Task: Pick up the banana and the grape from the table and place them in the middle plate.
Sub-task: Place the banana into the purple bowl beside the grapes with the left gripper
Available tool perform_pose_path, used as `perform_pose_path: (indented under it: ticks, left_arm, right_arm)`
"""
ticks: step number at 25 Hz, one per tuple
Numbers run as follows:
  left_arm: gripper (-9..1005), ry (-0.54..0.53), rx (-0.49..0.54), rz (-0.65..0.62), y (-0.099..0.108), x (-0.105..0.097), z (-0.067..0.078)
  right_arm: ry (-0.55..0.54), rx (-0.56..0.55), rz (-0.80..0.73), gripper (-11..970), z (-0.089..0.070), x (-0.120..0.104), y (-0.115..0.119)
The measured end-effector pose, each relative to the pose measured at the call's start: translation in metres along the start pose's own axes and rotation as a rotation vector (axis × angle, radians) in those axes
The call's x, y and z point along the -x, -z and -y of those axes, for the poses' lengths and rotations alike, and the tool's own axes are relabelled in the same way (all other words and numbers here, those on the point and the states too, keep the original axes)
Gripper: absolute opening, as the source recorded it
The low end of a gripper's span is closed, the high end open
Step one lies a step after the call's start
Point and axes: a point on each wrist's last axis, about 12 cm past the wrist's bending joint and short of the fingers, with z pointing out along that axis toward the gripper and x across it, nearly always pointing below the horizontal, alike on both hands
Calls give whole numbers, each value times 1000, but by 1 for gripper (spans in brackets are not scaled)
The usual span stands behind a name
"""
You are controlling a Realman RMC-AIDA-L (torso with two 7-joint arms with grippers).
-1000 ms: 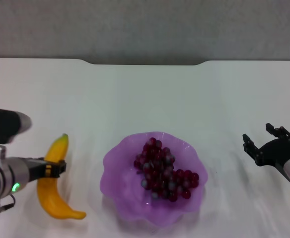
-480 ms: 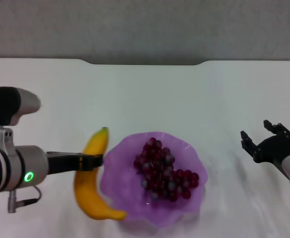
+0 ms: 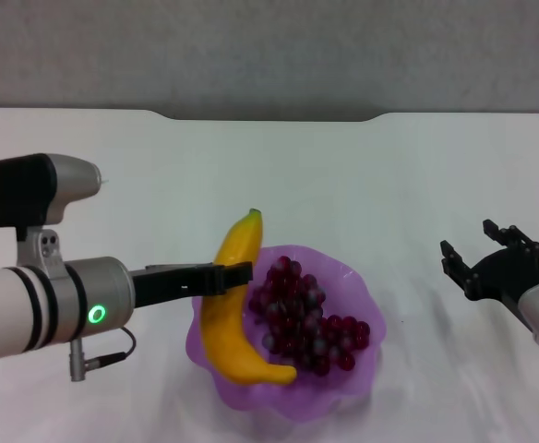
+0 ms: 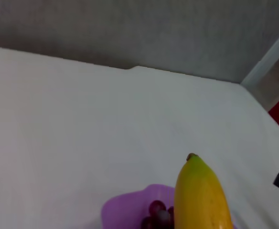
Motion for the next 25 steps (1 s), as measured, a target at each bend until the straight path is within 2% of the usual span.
perform_pose_path:
  ticks: [8, 15, 23, 25]
  left_arm:
    - [534, -50, 28, -22, -26, -12, -9]
    - [542, -12, 63, 0, -26, -14, -21]
    - [551, -6, 63, 9, -26, -13, -22]
    - [620, -7, 61, 12, -25, -13, -22]
  right_arm:
    - [5, 9, 0, 667, -2, 0, 0]
    - [6, 11, 1, 666, -2, 0, 0]
    - [6, 12, 0, 665, -2, 0, 0]
    - [6, 12, 0, 665, -2, 0, 0]
